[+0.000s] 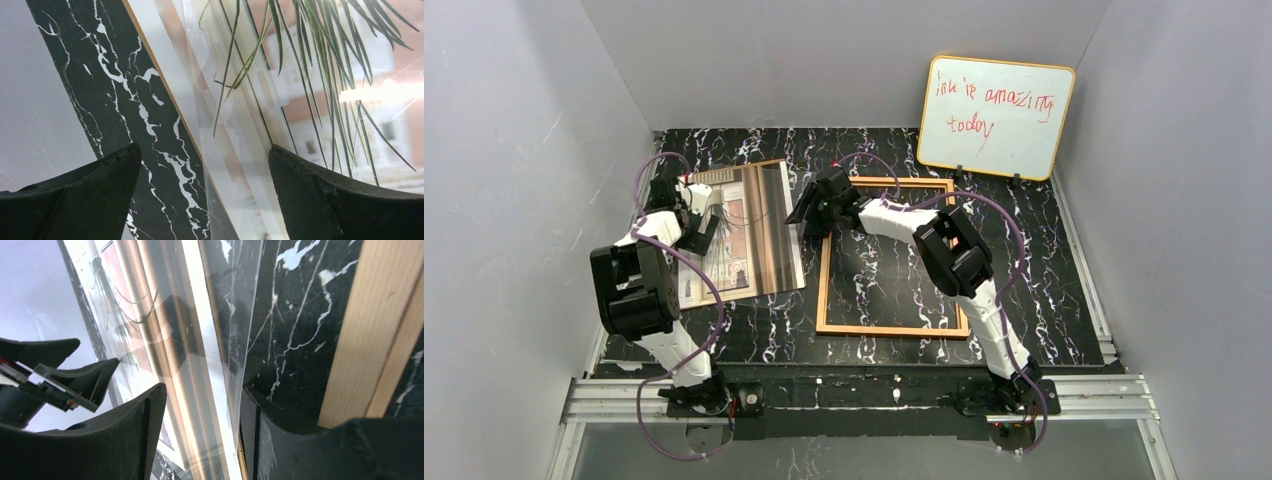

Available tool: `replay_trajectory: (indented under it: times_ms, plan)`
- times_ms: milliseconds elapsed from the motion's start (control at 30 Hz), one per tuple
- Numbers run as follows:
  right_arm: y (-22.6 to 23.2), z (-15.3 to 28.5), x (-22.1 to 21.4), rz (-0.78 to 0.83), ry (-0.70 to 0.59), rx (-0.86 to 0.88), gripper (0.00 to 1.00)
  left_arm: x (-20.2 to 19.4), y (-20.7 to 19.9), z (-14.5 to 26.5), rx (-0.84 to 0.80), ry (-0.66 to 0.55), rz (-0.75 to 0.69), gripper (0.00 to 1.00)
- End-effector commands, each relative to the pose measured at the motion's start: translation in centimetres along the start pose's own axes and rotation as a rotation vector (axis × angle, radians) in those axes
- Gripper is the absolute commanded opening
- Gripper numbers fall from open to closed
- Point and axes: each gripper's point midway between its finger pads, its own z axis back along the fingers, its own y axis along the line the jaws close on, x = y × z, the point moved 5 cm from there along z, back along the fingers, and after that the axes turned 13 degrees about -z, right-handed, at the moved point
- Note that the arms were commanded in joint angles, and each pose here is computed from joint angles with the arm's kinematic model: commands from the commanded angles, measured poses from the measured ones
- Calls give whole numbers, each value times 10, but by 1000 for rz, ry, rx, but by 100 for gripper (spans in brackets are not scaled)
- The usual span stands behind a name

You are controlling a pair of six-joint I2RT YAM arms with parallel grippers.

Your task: Put the photo into the frame

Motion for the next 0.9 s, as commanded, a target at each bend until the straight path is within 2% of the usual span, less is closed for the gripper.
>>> replay_trajectory:
  times_ms: [0,100,300,633,700,800,867]
  plan:
    - [66,35,-11,32,47,263,62,-44,-38,-18,-112,178,-74,98]
    - [79,48,-15,51,61,336,60,-45,-40,-18,-112,182,-87,98]
    - [90,63,-20,105,42,366,57,-45,-41,-18,-108,184,-97,98]
    - [75,35,-29,125,74,277,49,-43,-39,-15,-96,181,-101,98]
    - [72,28,-30,128,76,254,39,-41,-37,-14,-93,178,-99,98]
    - [71,27,-28,141,64,230,16,-37,-33,-10,-91,178,-88,98]
    - [77,34,-26,163,47,234,4,-31,-25,-6,-82,173,-72,98]
